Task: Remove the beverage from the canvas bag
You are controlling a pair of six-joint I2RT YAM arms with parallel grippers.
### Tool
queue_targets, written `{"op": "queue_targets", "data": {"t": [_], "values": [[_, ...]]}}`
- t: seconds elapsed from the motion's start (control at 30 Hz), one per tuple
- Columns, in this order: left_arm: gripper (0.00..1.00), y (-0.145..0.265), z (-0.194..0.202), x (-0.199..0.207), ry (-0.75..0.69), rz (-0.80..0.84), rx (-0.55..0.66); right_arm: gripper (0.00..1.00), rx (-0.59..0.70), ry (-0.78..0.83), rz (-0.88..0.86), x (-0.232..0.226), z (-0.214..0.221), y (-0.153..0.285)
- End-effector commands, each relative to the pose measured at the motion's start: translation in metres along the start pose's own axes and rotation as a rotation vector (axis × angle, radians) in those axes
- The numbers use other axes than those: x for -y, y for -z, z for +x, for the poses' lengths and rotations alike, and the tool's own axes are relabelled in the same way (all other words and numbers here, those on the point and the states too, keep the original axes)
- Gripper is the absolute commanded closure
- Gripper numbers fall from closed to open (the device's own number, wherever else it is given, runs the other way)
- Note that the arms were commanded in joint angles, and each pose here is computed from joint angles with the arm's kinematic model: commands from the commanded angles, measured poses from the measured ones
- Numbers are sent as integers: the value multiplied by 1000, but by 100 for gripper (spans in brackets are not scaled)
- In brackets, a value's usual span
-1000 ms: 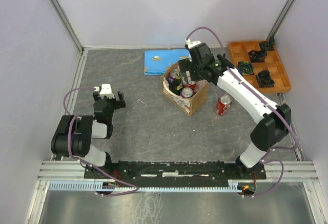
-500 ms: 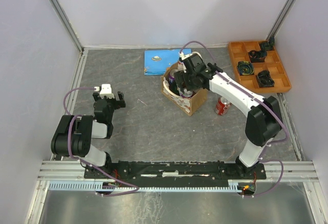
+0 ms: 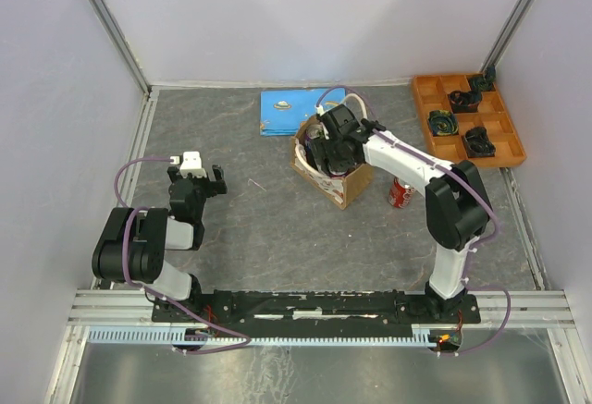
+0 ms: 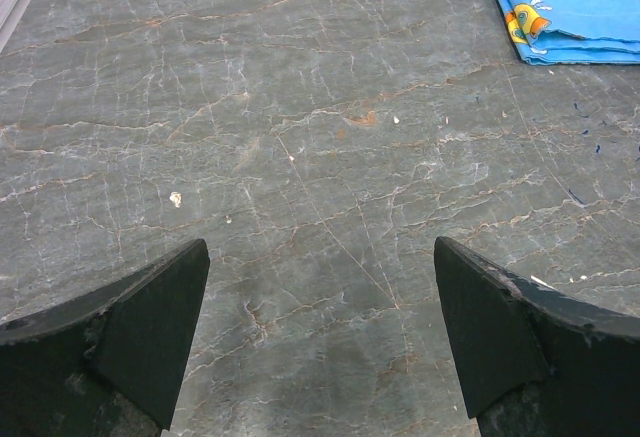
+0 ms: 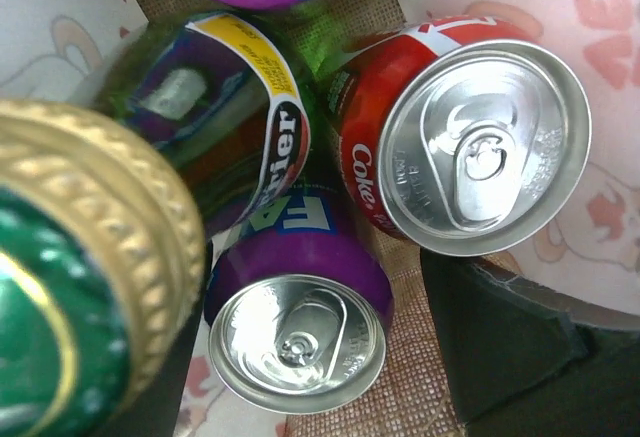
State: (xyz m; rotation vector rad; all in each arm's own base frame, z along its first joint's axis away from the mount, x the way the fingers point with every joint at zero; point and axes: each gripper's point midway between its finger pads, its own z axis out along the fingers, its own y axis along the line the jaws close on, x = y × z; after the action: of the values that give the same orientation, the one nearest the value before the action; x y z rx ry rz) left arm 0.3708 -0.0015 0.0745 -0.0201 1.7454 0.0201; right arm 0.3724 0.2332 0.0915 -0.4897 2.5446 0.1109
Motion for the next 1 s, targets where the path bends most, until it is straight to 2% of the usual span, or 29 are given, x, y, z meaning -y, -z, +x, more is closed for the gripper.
{"op": "queue_targets", "data": {"t": [0.0,0.07,0.13,0.17,0.23,0.27,0.47,0.7,0.97], "values": [[1,-3,-17,-5,1,-24,68,14,-15,11,28,2,-1,-9],[1,-3,-17,-5,2,-25,68,26,-31,13,27,1,1,-13],[1,-3,-18,-5,3,-24,69,50,-44,15,30,1,4,-14],[1,-3,-18,-5,4,-25,69,65,-49,16,34,2,5,-14],[1,-3,-17,-5,4,-25,68,89,-59,21,44,3,6,-12],[1,-3,-18,-5,4,-25,69,98,-64,25,52,4,7,-11],[1,-3,-18,-5,4,-25,69,100,-36,62,69,6,-2,4],[1,-3,-18,-5,4,-24,67,100,137,50,49,1,-56,52],[1,-3,-17,-5,2,-26,66,100,261,39,53,6,-88,98]]}}
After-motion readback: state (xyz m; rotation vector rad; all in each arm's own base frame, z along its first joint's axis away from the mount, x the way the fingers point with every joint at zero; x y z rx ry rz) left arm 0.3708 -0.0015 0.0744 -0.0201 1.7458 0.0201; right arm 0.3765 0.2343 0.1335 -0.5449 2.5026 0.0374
